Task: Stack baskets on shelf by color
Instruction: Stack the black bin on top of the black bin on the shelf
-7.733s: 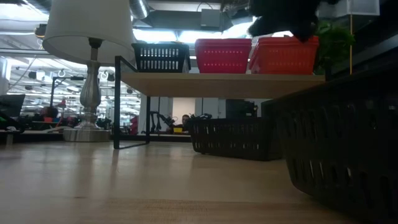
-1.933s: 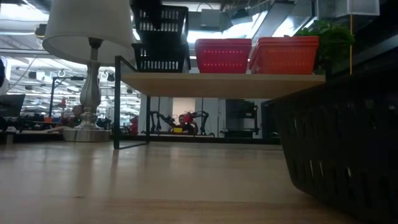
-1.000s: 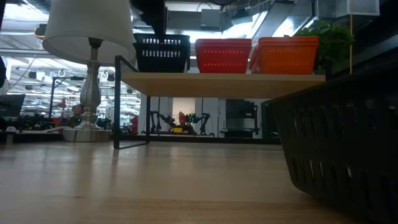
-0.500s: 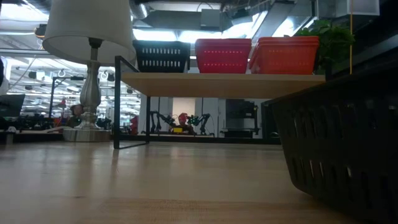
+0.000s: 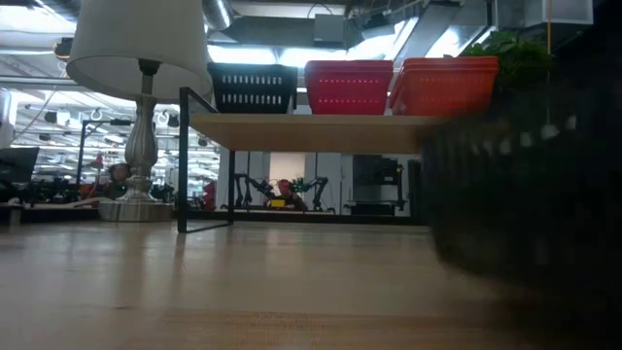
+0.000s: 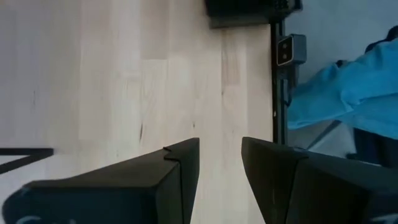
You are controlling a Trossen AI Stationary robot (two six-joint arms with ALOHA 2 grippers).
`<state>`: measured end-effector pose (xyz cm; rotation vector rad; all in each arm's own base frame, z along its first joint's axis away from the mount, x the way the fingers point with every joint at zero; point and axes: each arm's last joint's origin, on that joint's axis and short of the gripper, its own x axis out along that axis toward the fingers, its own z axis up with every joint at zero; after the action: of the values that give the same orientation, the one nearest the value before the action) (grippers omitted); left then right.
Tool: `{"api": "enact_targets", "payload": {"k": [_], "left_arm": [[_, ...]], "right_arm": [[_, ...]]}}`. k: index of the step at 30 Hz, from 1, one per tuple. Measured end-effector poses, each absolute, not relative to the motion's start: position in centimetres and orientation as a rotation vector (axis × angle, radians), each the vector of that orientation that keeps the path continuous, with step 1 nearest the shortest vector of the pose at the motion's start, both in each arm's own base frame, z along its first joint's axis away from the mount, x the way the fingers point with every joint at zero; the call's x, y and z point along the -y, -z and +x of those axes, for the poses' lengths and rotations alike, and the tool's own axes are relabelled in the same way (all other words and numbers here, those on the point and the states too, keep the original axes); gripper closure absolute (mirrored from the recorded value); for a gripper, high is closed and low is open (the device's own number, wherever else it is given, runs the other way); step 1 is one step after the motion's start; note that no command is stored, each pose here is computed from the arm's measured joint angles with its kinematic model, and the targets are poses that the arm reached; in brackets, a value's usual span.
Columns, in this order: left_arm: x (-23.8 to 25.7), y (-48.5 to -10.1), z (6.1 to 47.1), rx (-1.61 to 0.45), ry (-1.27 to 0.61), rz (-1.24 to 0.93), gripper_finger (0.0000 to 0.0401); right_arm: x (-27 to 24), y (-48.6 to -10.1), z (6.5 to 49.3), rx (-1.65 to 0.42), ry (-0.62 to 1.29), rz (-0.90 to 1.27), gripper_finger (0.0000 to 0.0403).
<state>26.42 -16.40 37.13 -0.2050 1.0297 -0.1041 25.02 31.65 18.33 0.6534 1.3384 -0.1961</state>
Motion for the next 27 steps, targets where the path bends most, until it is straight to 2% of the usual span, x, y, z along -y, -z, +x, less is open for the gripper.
{"api": "enact_targets", "payload": {"k": [4,9,19,24,27], "left_arm": [[18.5,-37.2,25.0,-1.000,0.110,-0.152,0.0290],[19.9,-37.2,23.9,-0.960,0.104,-0.093,0.0290],[21.0,-37.2,22.9,-0.924,0.071,-0.092,0.0290],[21.4,-36.9,22.8,-0.926,0.049,-0.120,0.0290],[21.6,-36.3,22.7,-0.932,0.042,-0.100,0.0290]], "right_arm": [[-29.6,-17.2,26.4,-1.342,0.241,0.627,0.0312],[-26.3,-17.1,29.7,-1.237,0.266,0.546,0.0312],[-20.4,-18.6,37.2,-0.848,0.193,0.427,0.0312],[-20.4,-19.2,37.4,-0.928,0.095,0.425,0.0312],[-21.5,-19.2,36.1,-1.020,0.128,0.437,0.0312]]}}
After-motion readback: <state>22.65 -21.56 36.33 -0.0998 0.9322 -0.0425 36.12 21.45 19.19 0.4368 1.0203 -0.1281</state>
